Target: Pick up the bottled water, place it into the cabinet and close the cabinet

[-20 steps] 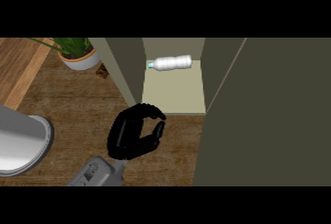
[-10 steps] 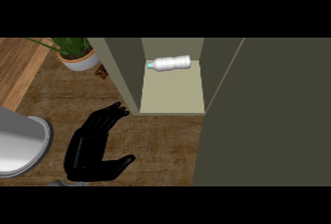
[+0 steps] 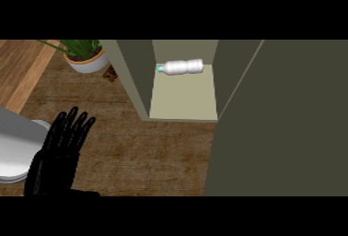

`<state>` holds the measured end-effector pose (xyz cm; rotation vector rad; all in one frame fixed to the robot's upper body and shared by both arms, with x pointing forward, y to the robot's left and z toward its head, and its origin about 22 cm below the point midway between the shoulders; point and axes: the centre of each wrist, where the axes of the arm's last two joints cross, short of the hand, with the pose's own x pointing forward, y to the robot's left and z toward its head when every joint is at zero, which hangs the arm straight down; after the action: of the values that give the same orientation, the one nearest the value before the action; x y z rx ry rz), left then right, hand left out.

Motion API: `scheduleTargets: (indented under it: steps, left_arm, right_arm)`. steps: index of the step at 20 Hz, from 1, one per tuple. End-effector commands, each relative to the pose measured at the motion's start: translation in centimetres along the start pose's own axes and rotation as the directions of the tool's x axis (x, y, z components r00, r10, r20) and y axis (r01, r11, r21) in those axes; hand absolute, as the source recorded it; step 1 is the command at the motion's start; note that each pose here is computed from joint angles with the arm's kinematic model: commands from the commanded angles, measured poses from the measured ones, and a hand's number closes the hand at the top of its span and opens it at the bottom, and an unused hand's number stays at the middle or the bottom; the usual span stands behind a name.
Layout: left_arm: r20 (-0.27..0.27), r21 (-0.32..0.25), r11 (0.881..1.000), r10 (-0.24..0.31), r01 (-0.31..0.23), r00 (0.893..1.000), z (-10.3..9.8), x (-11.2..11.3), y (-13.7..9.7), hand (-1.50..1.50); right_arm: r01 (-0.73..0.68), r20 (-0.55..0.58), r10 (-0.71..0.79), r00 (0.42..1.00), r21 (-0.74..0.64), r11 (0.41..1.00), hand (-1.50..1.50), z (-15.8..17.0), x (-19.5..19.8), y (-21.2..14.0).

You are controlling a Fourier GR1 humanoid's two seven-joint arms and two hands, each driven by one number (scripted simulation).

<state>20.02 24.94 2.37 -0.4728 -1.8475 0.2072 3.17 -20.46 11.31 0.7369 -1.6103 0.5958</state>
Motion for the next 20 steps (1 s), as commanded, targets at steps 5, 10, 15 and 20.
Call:
scheduleTargets:
  steps: [5,10,15,20]
  left_arm:
    - [-0.002,0.009,1.0,0.014,-0.014,1.0,1.5,2.6,2.8,-1.5]
    - [0.002,-0.005,1.0,-0.008,0.008,1.0,2.1,4.2,4.1,-1.5]
    - [-0.014,-0.028,1.0,0.015,-0.015,1.0,2.5,5.3,5.3,-1.5]
    - [-0.007,-0.069,0.998,0.003,-0.003,1.0,2.3,6.2,5.5,-1.5]
  right_arm:
    - [-0.184,0.03,0.182,0.983,0.223,0.957,1.5,-2.1,3.3,0.9]
    - [0.005,0.095,-0.019,0.995,0.152,0.988,1.5,-2.8,3.0,2.2]
    - [0.075,0.134,-0.098,0.986,0.167,0.983,1.5,-3.4,2.4,2.4]
    - [0.039,0.092,-0.058,0.994,0.196,0.98,1.5,-3.7,2.2,1.8]
